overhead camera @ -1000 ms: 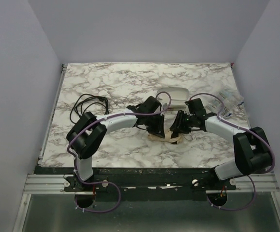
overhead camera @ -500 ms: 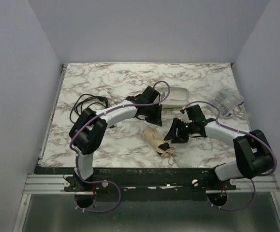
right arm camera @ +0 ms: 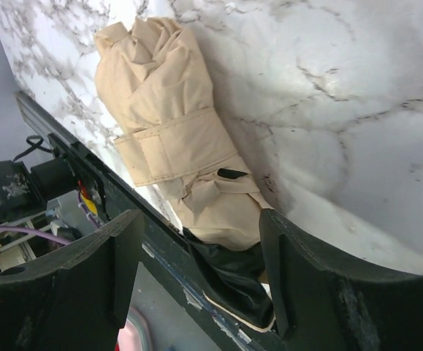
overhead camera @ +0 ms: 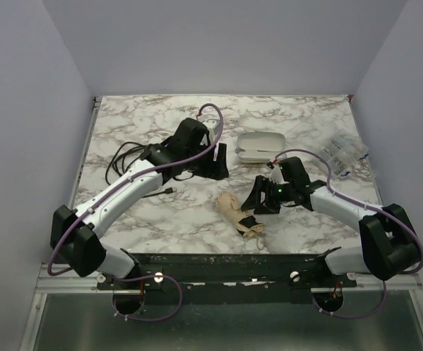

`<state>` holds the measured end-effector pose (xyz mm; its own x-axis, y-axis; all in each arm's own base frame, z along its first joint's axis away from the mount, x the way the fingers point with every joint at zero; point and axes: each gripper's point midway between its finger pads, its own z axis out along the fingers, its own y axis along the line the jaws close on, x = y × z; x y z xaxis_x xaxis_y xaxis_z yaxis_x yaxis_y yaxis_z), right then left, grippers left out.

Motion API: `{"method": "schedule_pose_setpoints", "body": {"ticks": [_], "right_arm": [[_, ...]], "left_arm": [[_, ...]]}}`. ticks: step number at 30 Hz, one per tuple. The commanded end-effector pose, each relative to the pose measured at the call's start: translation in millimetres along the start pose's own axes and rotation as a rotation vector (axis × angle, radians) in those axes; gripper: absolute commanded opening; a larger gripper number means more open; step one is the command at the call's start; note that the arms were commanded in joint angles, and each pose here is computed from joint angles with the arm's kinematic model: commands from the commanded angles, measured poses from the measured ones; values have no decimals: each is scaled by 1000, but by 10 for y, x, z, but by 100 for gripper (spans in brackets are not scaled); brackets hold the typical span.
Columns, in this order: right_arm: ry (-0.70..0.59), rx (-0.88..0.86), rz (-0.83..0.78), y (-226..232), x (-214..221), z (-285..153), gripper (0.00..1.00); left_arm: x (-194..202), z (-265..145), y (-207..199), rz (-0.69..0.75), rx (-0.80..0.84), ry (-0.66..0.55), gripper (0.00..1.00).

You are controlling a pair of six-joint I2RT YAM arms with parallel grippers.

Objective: Open the umbrella

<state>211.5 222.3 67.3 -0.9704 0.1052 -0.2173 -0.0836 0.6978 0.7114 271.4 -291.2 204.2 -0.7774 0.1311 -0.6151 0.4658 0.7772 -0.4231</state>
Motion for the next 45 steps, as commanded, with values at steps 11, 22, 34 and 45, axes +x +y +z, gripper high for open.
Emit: {"method": "schedule_pose_setpoints", "body": {"ticks": [11, 22, 34, 45], "right_arm": [[104, 11, -82, -20, 421, 342, 70], [145, 67, -90, -109, 602, 582, 36], [125, -13, -97, 214, 420, 593, 1], [-46, -56, -125, 599, -149, 680, 8]], "left_arm": [[269, -905, 359, 68, -122, -63, 93], [460, -791, 524, 22, -124, -48, 93], [408, -830, 615, -45, -126, -80, 96], [293, -912, 699, -98, -113, -139, 97]]}}
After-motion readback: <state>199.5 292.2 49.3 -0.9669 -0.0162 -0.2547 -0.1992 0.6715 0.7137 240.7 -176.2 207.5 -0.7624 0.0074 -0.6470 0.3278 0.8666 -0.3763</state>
